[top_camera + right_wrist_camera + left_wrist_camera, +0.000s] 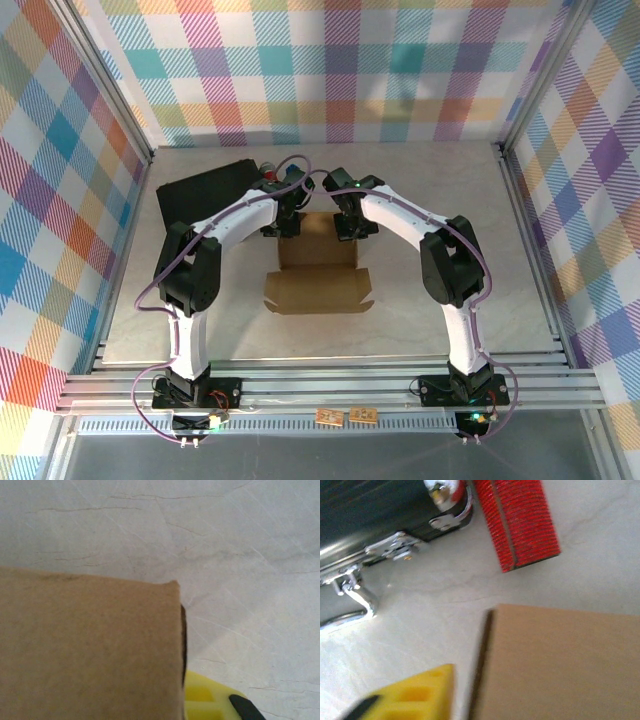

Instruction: Fold the paper box

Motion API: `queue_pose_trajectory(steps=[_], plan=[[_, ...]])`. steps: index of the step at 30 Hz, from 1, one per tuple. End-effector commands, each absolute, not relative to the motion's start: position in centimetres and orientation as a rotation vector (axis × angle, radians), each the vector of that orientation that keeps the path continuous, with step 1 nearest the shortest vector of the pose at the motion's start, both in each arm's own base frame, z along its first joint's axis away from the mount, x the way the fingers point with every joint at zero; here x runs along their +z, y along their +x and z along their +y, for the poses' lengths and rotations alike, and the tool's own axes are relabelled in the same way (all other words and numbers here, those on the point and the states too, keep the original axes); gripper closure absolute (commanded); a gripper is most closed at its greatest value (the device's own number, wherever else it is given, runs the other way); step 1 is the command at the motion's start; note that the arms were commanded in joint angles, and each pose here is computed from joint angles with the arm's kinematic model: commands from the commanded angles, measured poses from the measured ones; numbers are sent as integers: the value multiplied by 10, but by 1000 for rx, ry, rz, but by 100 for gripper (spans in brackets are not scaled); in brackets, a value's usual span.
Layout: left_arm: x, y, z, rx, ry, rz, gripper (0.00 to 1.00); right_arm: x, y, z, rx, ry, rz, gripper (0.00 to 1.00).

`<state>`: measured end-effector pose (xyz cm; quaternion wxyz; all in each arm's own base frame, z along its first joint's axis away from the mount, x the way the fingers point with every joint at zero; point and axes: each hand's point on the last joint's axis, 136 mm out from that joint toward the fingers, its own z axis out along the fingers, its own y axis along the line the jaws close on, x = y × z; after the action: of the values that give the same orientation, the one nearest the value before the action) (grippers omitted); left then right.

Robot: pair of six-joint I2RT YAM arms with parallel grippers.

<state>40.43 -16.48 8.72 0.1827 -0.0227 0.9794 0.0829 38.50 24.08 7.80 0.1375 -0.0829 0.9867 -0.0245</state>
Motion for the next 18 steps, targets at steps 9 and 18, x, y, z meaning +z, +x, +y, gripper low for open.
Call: queue_pose_trajectory(steps=[9, 18], plan=[[166, 389, -183, -398, -251, 2772, 40, 76, 383, 228, -81, -248, 2906, 100], [165, 385, -171, -552, -375, 2794, 40, 85, 390, 226, -29, -267, 2912, 100]])
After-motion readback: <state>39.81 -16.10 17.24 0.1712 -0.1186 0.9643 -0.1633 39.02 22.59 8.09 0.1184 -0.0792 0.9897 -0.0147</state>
